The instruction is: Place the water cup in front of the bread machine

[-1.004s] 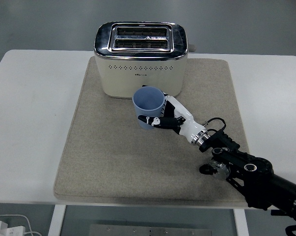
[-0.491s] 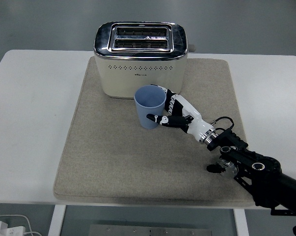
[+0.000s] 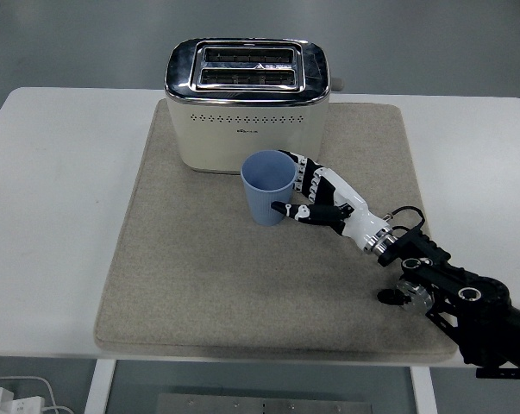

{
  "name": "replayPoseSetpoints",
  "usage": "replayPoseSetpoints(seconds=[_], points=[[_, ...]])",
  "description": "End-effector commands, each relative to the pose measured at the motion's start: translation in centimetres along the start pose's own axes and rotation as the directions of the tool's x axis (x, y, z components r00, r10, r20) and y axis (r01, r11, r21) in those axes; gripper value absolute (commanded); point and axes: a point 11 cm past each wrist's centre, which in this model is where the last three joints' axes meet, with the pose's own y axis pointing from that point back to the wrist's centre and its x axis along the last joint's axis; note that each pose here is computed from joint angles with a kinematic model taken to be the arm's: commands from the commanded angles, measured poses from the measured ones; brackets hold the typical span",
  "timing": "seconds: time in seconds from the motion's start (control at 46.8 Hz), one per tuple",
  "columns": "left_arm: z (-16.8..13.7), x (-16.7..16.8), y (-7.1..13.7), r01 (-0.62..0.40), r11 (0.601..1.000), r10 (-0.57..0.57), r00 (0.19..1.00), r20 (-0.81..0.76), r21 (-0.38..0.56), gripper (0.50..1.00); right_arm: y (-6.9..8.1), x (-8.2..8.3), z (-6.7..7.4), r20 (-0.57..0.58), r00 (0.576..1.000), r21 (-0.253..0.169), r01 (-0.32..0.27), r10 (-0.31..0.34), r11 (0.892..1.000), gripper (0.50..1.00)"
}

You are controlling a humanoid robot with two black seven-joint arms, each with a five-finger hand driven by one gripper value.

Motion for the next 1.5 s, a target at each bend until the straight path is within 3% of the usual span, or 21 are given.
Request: replayPoseSetpoints(seconds=[0.0, 0.321, 0.684, 0.876, 1.154, 1.474], points=[[0.0, 0.0, 0.0, 0.001, 1.000, -0.001, 1.000, 0.000, 0.000, 1.000, 0.1, 0.0, -0.1, 0.001, 1.000, 0.001, 0.000, 0.000, 1.000, 0.928], [0.0, 0.1, 0.0, -0.002, 1.000, 0.002, 1.000, 0.000, -0.002, 1.000, 0.7, 0.9, 0.1, -0.008, 1.000, -0.009, -0.014, 0.014, 1.000, 0.928], [0.0, 0.1, 0.0, -0.004, 1.000, 0.004, 1.000, -0.001, 0.000, 1.000, 1.9, 3.2, -0.2, -0.010, 0.999, -0.020, -0.044, 0.044, 0.999, 0.928], [0.0, 0.1, 0.0, -0.004, 1.000, 0.004, 1.000, -0.001, 0.000, 1.000, 2.9, 5.0, -0.9, -0.013, 0.997, -0.019, -0.071, 0.070, 0.997, 0.928], [0.0, 0.0, 0.0, -0.001, 1.000, 0.001, 1.000, 0.000, 0.000, 1.000, 4.9, 9.0, -2.6, -0.002, 0.991, -0.003, -0.130, 0.130, 0.991, 0.928], [0.0, -0.2, 0.0, 0.007, 1.000, -0.007, 1.000, 0.001, 0.000, 1.000, 6.3, 12.3, -4.6, 0.056, 0.975, 0.031, -0.218, 0.216, 0.975, 0.928]])
